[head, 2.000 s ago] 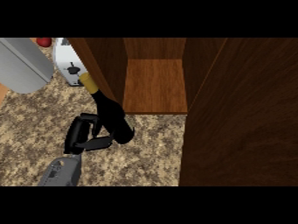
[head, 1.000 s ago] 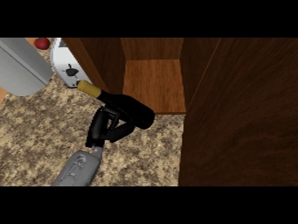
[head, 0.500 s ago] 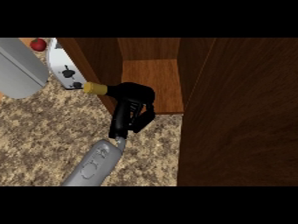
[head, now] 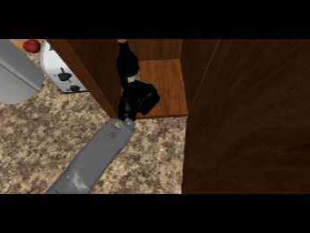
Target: Pick up the wine, place it into the cabinet and close the cabinet
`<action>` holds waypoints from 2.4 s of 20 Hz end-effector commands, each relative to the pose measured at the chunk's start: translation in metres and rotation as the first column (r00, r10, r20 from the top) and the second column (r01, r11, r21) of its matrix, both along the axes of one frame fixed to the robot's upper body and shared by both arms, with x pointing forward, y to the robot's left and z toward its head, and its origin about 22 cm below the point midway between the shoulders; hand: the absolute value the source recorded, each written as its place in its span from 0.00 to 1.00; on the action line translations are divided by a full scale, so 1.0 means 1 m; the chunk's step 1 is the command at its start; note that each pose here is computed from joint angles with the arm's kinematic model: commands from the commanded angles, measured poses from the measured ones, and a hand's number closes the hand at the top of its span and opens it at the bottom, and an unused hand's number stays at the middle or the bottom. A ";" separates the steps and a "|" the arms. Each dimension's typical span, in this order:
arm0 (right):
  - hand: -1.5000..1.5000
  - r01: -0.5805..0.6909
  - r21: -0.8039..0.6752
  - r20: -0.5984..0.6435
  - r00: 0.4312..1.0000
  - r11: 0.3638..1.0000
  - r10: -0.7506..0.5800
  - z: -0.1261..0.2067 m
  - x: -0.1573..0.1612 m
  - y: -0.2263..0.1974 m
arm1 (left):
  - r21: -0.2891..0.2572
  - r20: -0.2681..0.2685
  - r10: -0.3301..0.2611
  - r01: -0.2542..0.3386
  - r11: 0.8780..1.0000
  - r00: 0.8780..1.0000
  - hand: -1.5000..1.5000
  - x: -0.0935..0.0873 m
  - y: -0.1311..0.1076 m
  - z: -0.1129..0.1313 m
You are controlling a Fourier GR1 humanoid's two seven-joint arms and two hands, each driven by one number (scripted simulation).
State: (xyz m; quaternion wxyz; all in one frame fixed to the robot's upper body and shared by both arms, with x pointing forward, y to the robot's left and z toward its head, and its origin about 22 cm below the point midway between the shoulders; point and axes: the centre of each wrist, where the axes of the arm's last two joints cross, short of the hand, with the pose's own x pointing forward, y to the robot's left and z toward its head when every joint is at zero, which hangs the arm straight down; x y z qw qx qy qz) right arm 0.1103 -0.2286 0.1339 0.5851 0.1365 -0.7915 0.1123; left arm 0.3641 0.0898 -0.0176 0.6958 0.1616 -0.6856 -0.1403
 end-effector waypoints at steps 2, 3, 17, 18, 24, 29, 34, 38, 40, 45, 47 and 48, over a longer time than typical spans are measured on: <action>0.00 -0.031 0.089 0.032 0.999 0.996 0.028 0.009 -0.006 -0.006 | 0.029 -0.039 0.049 -0.048 0.998 0.998 1.00 0.016 0.010 -0.006; 0.00 -0.057 0.063 0.025 0.998 0.996 0.056 0.009 -0.013 -0.012 | 0.037 -0.033 0.051 -0.049 0.998 0.998 1.00 0.014 0.014 -0.013; 0.00 -0.070 0.064 0.020 0.997 0.995 0.069 0.003 -0.010 -0.008 | -0.074 0.012 0.199 -0.197 0.978 0.980 1.00 0.048 0.027 0.017; 0.00 -0.088 0.080 0.028 0.996 0.993 0.086 0.002 -0.013 -0.004 | -0.073 0.022 0.231 -0.229 0.971 0.973 1.00 0.035 0.027 -0.002; 0.00 -0.089 0.091 0.035 0.996 0.992 0.086 0.004 -0.005 -0.004 | 0.120 0.157 0.128 -0.148 0.982 0.979 1.00 0.054 0.013 0.027; 0.00 -0.135 0.071 0.046 0.990 0.988 0.132 0.006 -0.007 -0.003 | 0.213 0.185 0.117 -0.156 0.965 0.976 1.00 0.056 0.008 0.033; 0.00 -0.123 0.090 0.037 0.992 0.988 0.120 -0.006 -0.005 -0.010 | 0.225 0.192 0.095 -0.138 0.964 0.977 1.00 0.056 0.006 0.034; 0.00 -0.144 0.094 0.050 0.989 0.985 0.140 0.002 -0.003 -0.009 | 0.200 0.186 0.124 -0.161 0.967 0.975 1.00 0.059 -0.003 0.046; 0.00 -0.138 0.086 0.058 0.989 0.987 0.133 -0.006 0.003 -0.004 | 0.212 0.174 0.156 -0.192 0.958 0.972 1.00 0.057 0.002 0.038; 0.00 -0.142 0.073 0.043 0.989 0.987 0.139 -0.005 -0.001 -0.007 | 0.269 0.149 0.193 -0.228 0.936 0.970 1.00 0.063 0.001 0.047; 0.00 -0.147 0.078 0.061 0.988 0.986 0.142 0.005 -0.006 -0.006 | 0.307 0.130 0.229 -0.259 0.916 0.965 1.00 0.058 0.007 0.034; 0.00 -0.145 0.084 0.057 0.988 0.986 0.141 0.000 -0.002 -0.005 | 0.317 0.138 0.249 -0.281 0.906 0.959 1.00 0.064 0.003 0.047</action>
